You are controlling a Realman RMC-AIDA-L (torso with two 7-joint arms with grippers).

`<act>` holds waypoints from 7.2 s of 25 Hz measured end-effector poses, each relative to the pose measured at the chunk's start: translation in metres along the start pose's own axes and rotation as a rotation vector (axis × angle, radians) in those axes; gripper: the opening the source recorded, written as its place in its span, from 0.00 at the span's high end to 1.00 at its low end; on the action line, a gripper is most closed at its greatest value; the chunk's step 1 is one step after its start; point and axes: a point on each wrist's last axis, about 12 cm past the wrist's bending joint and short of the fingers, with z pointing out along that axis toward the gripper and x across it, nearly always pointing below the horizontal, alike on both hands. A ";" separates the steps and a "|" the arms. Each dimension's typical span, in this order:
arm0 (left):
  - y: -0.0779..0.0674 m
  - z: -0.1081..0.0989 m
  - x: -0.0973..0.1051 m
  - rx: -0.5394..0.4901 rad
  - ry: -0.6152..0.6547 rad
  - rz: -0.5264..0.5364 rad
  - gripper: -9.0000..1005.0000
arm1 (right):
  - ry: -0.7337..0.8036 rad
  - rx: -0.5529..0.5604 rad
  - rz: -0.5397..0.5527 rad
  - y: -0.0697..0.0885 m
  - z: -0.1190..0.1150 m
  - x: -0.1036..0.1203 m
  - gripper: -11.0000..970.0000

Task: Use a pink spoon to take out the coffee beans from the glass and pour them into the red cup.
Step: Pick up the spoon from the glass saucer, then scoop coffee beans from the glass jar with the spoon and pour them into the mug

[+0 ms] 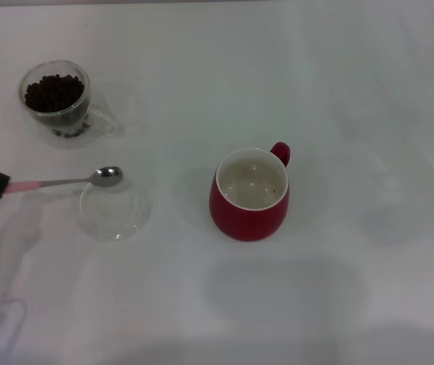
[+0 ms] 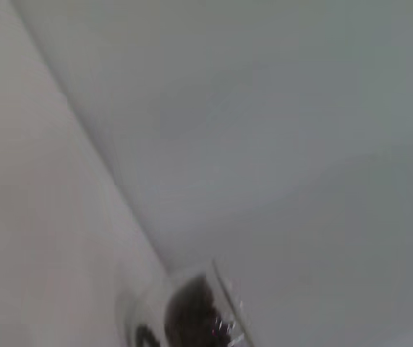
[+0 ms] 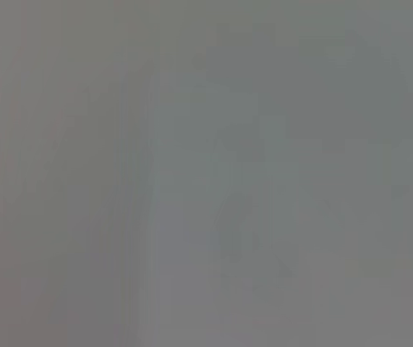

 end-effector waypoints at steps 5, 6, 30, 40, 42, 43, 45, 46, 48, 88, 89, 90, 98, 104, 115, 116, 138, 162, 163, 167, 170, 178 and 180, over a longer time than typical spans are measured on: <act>0.000 -0.002 -0.023 0.071 -0.029 0.084 0.86 | -0.006 -0.002 0.002 0.005 0.000 0.001 0.36; -0.001 0.000 -0.029 0.092 -0.025 0.104 0.86 | -0.006 -0.003 0.002 0.006 0.000 0.002 0.36; -0.043 0.078 -0.211 0.176 0.210 0.292 0.86 | -0.046 -0.073 0.042 0.035 -0.001 0.005 0.36; -0.064 0.140 -0.226 0.028 0.450 0.310 0.86 | -0.080 -0.086 0.093 0.035 0.008 0.000 0.36; -0.066 0.149 -0.228 -0.008 0.463 0.316 0.86 | -0.082 -0.086 0.103 0.034 0.009 0.000 0.36; -0.067 0.153 -0.228 -0.021 0.469 0.322 0.86 | -0.081 -0.086 0.105 0.033 0.009 0.000 0.36; -0.069 0.160 -0.229 -0.046 0.480 0.336 0.86 | -0.078 -0.084 0.106 0.033 0.009 0.000 0.36; -0.070 0.163 -0.229 -0.054 0.480 0.342 0.86 | -0.077 -0.084 0.106 0.033 0.010 0.000 0.36; -0.070 0.167 -0.229 -0.067 0.481 0.348 0.86 | -0.077 -0.086 0.107 0.034 0.010 0.000 0.36; -0.038 0.175 -0.179 -0.183 0.448 0.266 0.86 | -0.026 -0.069 0.113 0.034 0.018 0.007 0.36; -0.038 0.175 -0.179 -0.183 0.448 0.266 0.86 | -0.024 -0.069 0.113 0.034 0.018 0.007 0.36; -0.036 0.174 -0.178 -0.184 0.441 0.258 0.86 | -0.023 -0.070 0.113 0.034 0.018 0.007 0.36; -0.022 0.156 -0.172 -0.191 0.362 0.130 0.86 | -0.014 -0.069 0.111 0.034 0.019 0.008 0.36; -0.014 0.147 -0.166 -0.185 0.296 0.014 0.86 | -0.013 -0.057 0.110 0.032 0.019 0.008 0.36; -0.010 0.132 -0.159 -0.141 0.234 -0.118 0.86 | 0.011 -0.055 0.104 0.032 0.029 0.011 0.36; -0.010 0.131 -0.159 -0.136 0.237 -0.121 0.86 | 0.012 -0.056 0.104 0.032 0.030 0.012 0.36; -0.043 0.148 -0.140 0.083 0.436 0.015 0.86 | -0.018 -0.086 0.106 0.037 0.042 0.008 0.36; -0.098 0.197 -0.080 0.285 0.846 0.163 0.86 | -0.001 -0.099 0.122 0.041 0.036 0.010 0.36; -0.100 0.199 -0.079 0.289 0.855 0.177 0.86 | 0.000 -0.098 0.122 0.040 0.035 0.011 0.36; -0.104 0.205 -0.077 0.296 0.875 0.209 0.86 | 0.002 -0.100 0.125 0.041 0.033 0.011 0.37; -0.111 0.216 -0.073 0.293 0.914 0.269 0.86 | 0.002 -0.102 0.126 0.041 0.033 0.011 0.37; -0.133 0.235 -0.063 0.330 0.984 0.447 0.86 | -0.007 -0.100 0.127 0.040 0.032 0.010 0.37; -0.141 0.238 -0.061 0.352 0.988 0.491 0.86 | -0.008 -0.099 0.127 0.040 0.032 0.010 0.37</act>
